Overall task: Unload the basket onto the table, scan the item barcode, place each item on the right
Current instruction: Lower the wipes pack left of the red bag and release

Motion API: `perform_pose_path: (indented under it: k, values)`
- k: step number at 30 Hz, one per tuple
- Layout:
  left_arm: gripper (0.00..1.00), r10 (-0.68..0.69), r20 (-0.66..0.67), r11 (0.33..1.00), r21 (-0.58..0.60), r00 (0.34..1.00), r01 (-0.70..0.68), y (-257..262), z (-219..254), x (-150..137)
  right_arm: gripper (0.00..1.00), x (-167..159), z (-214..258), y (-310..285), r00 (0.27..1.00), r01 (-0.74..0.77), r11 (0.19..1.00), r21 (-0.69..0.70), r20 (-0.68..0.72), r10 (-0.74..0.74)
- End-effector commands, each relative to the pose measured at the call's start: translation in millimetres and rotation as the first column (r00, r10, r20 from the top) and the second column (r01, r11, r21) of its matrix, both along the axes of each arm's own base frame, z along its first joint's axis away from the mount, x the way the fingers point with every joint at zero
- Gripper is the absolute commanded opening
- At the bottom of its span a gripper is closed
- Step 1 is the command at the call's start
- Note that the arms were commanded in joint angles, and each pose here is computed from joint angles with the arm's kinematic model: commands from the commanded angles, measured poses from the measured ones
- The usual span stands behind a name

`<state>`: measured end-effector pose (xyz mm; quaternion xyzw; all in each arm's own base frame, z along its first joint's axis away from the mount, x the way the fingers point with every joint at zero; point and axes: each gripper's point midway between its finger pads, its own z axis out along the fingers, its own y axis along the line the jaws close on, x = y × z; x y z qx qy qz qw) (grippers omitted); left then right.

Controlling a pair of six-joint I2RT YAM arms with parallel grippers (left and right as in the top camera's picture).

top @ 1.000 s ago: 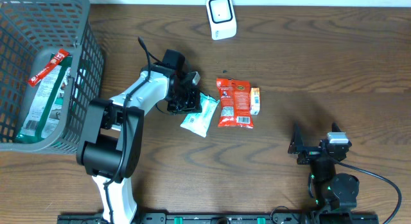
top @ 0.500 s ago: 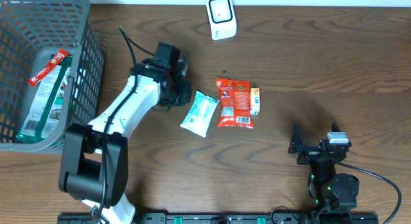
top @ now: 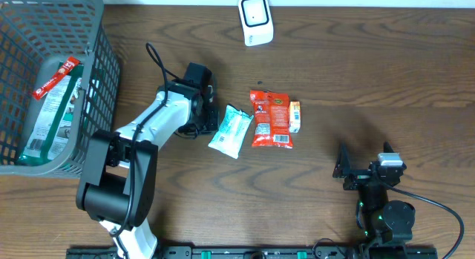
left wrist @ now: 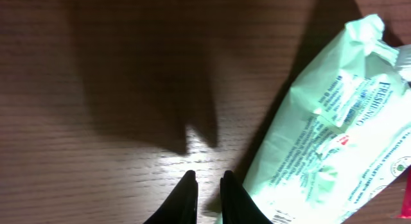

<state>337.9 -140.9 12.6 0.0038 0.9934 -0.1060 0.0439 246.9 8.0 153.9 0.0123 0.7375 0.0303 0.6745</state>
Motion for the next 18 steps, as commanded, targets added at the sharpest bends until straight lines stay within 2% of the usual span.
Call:
perform_pose_path:
  k: [1, 11, 18]
  values:
    - [0.17, -0.011, -0.014, 1.000, 0.006, 1.000, 0.011, -7.9, -4.6, -5.9, 0.99, -0.2, -0.6, -1.8, 1.000, 0.005, 1.000, -0.011, -0.001, -0.005]
    - [0.17, -0.093, 0.012, 0.996, -0.004, 0.996, 0.093, -39.5, -16.6, -9.1, 0.99, -0.2, -0.6, -1.8, 1.000, 0.005, 1.000, -0.011, -0.001, -0.005]
    - [0.17, -0.084, 0.039, 0.996, -0.019, 0.996, 0.085, -48.3, -11.5, -5.3, 0.99, -0.2, -0.6, -1.8, 1.000, 0.005, 1.000, -0.011, -0.001, -0.005]
